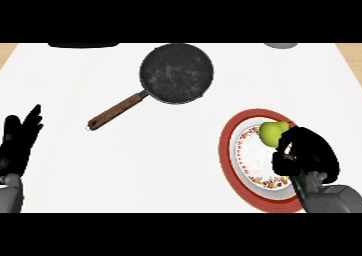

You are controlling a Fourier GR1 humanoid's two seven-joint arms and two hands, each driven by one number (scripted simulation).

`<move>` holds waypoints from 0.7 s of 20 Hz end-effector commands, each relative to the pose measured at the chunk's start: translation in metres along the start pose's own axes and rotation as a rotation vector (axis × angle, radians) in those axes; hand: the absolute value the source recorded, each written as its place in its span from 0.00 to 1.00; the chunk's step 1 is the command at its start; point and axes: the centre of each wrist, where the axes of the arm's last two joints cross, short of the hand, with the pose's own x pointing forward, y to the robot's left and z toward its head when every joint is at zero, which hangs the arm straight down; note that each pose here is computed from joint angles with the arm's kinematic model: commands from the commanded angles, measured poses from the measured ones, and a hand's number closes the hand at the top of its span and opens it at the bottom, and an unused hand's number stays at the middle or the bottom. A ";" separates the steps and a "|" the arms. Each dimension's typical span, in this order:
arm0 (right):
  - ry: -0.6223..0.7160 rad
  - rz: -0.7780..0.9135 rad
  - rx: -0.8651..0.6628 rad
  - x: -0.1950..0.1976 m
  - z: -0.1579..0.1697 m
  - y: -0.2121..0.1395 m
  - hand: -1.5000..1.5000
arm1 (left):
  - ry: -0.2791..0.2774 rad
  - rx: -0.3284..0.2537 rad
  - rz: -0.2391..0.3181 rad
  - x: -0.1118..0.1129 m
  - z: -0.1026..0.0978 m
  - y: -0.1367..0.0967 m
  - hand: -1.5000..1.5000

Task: Pick the eggplant from the plate and place it in the pan

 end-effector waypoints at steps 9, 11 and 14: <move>-0.233 -0.058 -0.587 0.098 0.095 -0.018 1.00 | -0.014 -0.002 -0.005 0.011 -0.002 -0.002 0.50; -0.241 -0.064 -0.586 0.124 0.088 -0.026 1.00 | -0.004 -0.023 0.008 -0.018 0.007 -0.013 0.50; -0.243 -0.091 -0.560 0.146 0.073 -0.033 1.00 | -0.017 -0.039 0.010 0.001 -0.001 0.004 0.50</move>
